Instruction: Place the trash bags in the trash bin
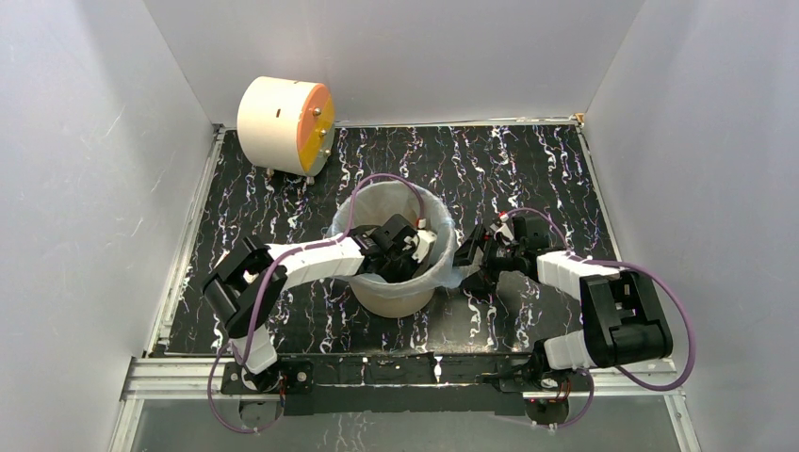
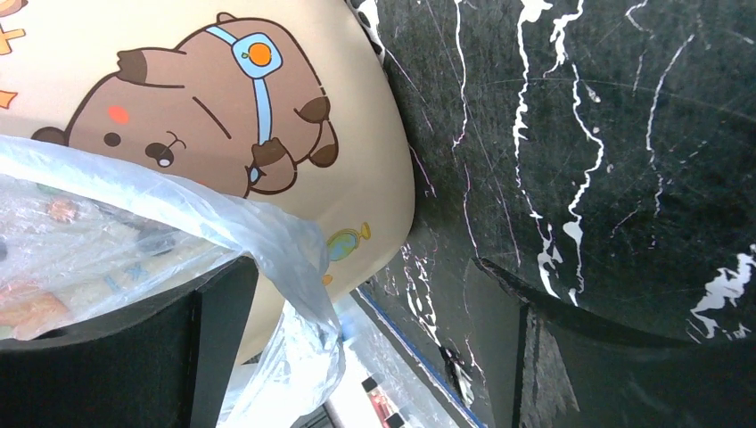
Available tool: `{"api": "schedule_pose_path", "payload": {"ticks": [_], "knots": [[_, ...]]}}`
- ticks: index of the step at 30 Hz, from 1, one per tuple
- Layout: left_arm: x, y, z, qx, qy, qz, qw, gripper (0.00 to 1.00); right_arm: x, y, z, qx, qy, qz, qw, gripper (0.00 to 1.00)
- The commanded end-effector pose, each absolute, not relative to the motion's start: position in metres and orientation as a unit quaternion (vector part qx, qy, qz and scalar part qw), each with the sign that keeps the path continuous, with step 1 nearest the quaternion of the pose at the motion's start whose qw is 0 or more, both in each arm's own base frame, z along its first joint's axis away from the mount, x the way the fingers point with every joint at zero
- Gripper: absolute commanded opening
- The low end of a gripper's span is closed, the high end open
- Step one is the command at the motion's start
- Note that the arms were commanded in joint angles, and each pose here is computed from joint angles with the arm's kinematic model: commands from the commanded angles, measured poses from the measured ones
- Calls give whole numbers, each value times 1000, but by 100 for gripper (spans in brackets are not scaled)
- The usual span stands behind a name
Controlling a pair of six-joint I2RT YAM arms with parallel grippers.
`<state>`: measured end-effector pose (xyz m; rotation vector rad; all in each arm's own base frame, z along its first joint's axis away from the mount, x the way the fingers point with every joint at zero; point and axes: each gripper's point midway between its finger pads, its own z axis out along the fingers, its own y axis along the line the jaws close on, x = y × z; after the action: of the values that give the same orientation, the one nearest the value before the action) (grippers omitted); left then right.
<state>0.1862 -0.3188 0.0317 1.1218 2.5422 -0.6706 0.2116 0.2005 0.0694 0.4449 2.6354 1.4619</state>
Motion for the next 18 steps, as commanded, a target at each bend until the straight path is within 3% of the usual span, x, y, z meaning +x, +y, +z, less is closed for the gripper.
{"api": "schedule_pose_path", "payload": {"ticks": [1, 5, 11, 18], "knots": [[191, -322, 57, 378, 881, -234, 165, 84, 221, 205, 87, 111, 859, 493, 88, 95], [199, -332, 89, 370, 868, -258, 209, 87, 221, 202, 76, 111, 869, 475, 84, 93], [196, -327, 104, 374, 866, -257, 210, 87, 221, 203, 65, 118, 872, 471, 60, 92], [204, -330, 177, 368, 832, -288, 299, 90, 228, 201, 66, 121, 876, 461, 77, 91]]}}
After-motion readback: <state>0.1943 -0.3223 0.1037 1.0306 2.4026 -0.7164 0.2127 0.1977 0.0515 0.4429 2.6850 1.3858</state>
